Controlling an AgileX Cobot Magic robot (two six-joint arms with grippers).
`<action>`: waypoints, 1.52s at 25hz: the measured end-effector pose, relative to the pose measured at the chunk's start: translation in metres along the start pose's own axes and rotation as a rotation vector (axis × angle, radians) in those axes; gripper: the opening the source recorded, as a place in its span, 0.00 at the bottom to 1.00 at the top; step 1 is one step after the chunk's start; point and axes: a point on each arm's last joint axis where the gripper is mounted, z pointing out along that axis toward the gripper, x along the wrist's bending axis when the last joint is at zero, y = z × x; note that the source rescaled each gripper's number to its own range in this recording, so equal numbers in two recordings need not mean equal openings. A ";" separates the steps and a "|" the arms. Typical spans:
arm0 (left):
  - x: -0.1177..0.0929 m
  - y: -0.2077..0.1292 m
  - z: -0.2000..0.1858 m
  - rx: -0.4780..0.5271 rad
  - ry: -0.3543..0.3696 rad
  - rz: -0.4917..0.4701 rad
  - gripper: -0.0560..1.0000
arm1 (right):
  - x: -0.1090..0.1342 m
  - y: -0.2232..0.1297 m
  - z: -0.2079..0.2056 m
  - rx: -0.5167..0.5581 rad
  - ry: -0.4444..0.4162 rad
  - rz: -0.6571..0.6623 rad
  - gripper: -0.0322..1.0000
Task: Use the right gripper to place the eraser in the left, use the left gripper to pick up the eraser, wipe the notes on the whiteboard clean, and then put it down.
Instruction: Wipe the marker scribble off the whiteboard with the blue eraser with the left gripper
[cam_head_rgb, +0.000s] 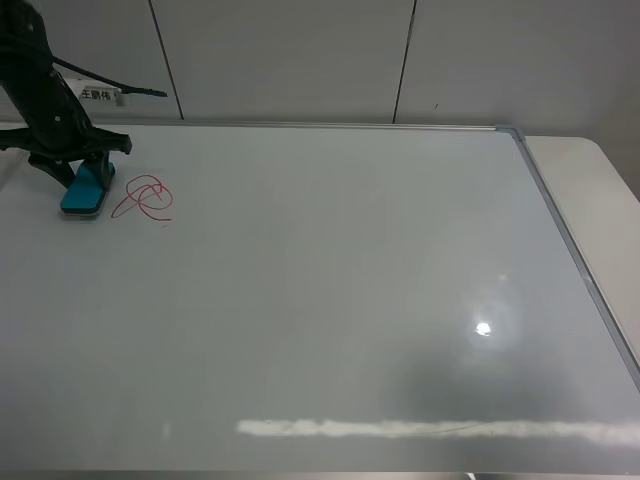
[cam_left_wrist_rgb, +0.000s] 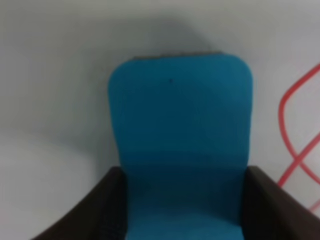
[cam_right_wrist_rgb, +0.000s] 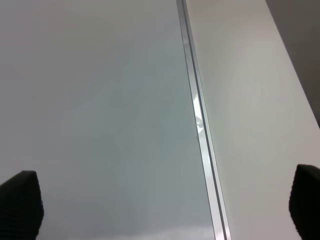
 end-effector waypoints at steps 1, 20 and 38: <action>0.000 0.000 0.005 0.009 -0.001 0.005 0.09 | 0.000 0.000 0.000 0.000 0.000 0.000 0.99; -0.085 -0.007 0.016 0.003 -0.061 0.178 0.09 | 0.000 0.000 0.000 -0.001 0.000 0.000 0.99; -0.190 -0.042 0.008 0.029 -0.161 0.367 0.09 | 0.000 0.000 0.000 -0.001 0.000 0.000 0.99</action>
